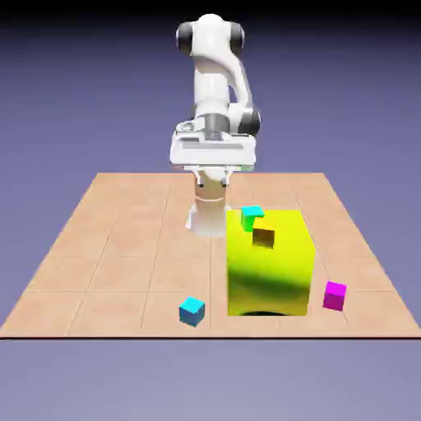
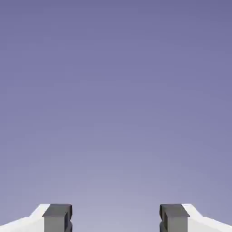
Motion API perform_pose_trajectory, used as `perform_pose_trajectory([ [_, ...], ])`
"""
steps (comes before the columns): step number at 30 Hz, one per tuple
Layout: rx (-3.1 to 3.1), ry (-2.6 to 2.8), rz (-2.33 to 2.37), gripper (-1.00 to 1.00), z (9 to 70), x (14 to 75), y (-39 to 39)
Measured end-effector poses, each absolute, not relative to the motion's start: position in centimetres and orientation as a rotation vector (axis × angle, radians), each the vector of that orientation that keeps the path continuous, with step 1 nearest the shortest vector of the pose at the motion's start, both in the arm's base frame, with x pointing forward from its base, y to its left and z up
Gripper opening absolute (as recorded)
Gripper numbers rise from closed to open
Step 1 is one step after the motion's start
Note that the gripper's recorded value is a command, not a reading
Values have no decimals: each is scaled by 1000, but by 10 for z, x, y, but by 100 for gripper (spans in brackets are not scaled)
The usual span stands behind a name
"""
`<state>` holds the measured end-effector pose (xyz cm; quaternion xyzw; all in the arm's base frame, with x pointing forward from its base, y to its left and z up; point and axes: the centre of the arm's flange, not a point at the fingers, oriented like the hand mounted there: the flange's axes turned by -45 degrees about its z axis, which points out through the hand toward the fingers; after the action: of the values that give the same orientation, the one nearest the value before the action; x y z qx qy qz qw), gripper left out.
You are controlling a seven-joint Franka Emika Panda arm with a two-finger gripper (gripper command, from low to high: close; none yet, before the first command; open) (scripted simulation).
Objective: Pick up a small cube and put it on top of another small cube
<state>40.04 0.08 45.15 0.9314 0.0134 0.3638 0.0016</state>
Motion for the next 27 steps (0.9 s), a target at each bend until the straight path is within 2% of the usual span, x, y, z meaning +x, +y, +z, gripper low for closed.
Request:
perform_pose_trajectory([
  [14, 3191, -433, 224, 0, 338, 503, -47],
  [27, 3098, -817, -676, 0, 196, 544, -83],
])
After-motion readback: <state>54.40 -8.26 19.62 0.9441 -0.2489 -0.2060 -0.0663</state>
